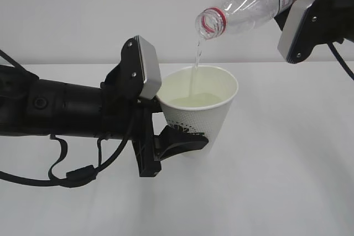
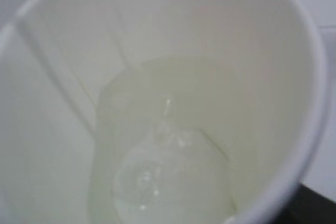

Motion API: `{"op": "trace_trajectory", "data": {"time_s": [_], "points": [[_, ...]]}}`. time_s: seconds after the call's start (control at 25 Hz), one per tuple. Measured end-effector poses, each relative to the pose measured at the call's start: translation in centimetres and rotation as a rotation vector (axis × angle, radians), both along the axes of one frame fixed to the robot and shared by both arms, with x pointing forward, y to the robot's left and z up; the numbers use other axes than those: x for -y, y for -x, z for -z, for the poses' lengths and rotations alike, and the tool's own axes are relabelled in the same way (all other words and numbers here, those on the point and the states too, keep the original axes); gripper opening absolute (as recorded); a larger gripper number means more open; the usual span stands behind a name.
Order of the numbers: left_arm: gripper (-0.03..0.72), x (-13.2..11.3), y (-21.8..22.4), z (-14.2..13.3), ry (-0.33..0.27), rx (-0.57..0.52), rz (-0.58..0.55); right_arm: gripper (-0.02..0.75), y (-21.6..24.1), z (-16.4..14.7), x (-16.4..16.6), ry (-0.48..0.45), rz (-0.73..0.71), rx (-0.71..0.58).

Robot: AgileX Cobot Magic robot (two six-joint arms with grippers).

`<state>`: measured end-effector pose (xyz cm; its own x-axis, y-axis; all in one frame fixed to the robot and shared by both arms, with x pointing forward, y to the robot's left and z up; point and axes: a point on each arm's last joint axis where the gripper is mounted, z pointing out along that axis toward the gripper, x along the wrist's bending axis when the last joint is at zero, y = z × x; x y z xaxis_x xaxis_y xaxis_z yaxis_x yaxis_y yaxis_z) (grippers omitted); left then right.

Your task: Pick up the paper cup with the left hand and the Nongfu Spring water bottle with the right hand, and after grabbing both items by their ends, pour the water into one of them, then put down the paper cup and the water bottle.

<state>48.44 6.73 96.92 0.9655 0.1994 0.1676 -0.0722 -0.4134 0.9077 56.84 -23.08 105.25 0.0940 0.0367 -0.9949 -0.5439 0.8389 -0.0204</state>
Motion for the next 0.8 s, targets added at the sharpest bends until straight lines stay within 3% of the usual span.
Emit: {"op": "trace_trajectory", "data": {"time_s": [0.8], "points": [[0.482,0.00,0.00,0.00,0.000,0.001,0.001,0.521,0.00,0.00,0.00,0.013,0.002,0.009]]}}
